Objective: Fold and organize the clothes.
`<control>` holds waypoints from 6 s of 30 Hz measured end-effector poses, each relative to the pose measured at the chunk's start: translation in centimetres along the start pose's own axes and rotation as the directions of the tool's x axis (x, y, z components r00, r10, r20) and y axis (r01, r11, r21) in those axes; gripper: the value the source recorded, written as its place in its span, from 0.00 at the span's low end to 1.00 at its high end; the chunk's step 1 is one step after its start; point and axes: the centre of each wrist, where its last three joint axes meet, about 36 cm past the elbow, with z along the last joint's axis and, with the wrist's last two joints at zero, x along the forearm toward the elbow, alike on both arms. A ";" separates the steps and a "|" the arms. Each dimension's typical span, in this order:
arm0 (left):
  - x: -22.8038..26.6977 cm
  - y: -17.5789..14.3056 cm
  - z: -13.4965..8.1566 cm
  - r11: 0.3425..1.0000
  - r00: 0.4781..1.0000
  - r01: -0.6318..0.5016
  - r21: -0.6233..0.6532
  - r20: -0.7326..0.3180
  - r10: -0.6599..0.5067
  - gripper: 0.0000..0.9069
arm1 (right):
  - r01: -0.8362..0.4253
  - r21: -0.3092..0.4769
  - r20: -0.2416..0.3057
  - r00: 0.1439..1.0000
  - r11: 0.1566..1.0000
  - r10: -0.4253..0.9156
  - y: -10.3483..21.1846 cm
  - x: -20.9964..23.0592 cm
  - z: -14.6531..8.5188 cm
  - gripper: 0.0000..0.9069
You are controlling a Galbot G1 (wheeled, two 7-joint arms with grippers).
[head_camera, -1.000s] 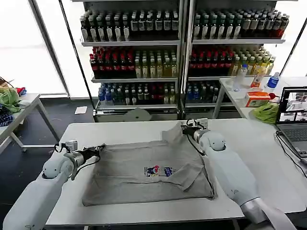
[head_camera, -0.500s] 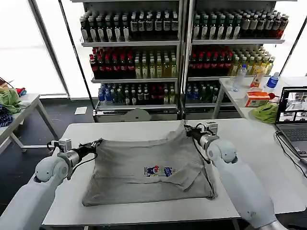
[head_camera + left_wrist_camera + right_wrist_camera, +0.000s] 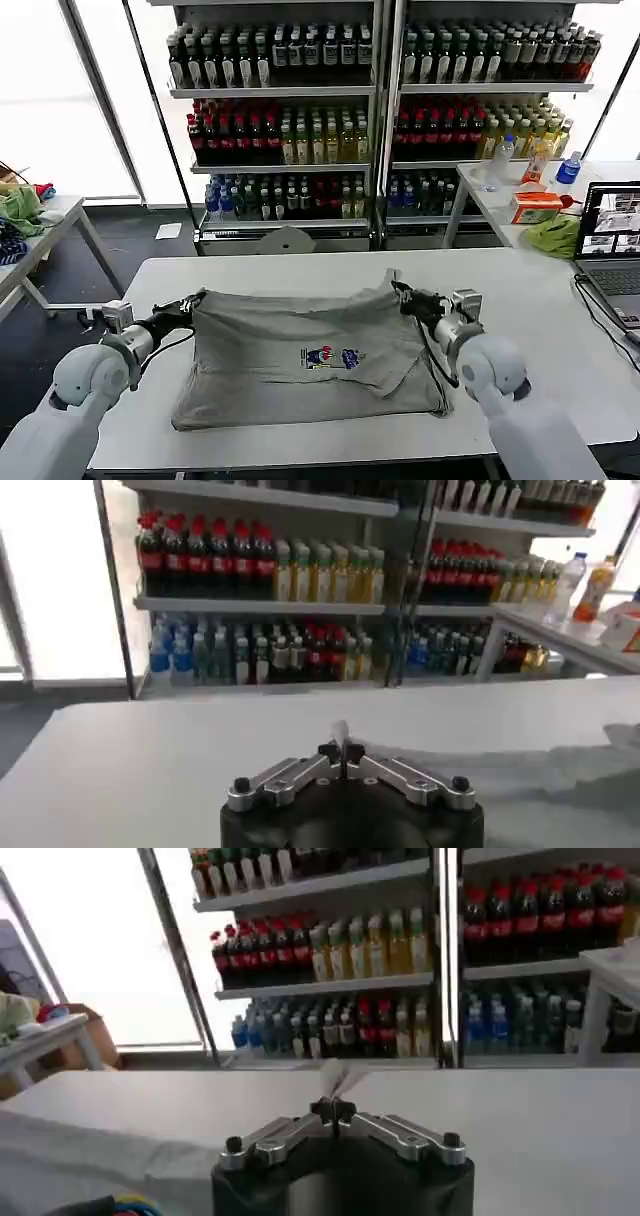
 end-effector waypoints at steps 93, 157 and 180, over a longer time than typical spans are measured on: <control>9.5 -12.3 16.5 0.925 0.954 0.291 0.243 -0.005 -0.298 0.47 | -0.192 0.130 0.278 0.949 0.973 0.150 -1.8 13.1 6.7 1.00; 13.9 1.0 3.8 0.951 0.938 0.306 -0.046 0.189 -0.292 0.01 | -0.167 0.037 0.250 0.956 0.985 0.153 -1.8 12.8 6.5 1.00; 5.7 -14.6 7.2 0.997 0.993 -0.077 0.010 0.087 0.076 0.01 | -0.232 0.006 0.237 0.945 0.973 0.224 -2.0 14.7 8.0 1.00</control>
